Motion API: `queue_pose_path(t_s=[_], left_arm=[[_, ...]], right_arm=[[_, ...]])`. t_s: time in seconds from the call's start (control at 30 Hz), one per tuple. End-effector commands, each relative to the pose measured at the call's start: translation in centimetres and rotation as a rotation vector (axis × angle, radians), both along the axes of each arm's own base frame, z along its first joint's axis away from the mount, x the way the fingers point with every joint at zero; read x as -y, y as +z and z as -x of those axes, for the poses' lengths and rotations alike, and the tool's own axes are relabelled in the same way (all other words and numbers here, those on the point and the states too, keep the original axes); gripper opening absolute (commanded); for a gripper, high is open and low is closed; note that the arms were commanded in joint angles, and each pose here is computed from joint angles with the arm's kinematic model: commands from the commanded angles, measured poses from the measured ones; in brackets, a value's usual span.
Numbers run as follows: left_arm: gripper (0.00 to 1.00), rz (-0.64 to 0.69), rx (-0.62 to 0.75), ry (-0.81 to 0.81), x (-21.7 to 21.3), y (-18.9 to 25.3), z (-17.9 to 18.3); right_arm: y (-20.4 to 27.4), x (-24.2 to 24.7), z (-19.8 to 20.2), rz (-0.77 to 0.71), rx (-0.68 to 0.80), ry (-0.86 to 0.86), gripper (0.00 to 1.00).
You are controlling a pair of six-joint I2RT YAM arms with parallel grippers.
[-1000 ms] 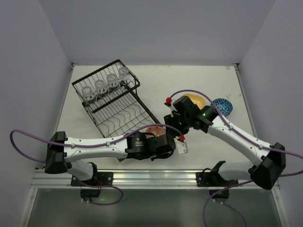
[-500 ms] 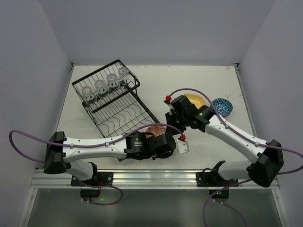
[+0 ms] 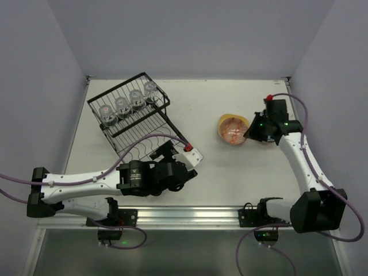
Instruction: Unload the mixed dishes from the dish rack
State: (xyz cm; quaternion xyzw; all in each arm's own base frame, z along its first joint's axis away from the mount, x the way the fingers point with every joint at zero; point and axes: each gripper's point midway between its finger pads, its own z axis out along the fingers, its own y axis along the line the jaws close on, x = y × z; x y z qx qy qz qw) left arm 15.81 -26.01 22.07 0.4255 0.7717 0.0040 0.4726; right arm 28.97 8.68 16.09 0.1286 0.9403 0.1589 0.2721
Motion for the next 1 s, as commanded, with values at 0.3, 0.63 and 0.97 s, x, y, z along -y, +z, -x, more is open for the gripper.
queue_pose_path(t_s=[0.3,0.63,0.97], left_arm=[[1.0,0.193,0.123,0.398,-7.5,1.5,-3.4],[1.0,0.218,0.067,0.431,-9.3,0.6,-4.0],[1.0,0.23,0.023,0.351,-7.7,0.1,-3.6]], right_arm=[[0.7,16.7,-6.6,-0.02,0.166,-0.65,0.0],[-2.8,19.9,-6.1,0.007,0.098,-0.729,0.0],[-5.5,20.5,-6.3,0.003,0.04,-0.746,0.0]])
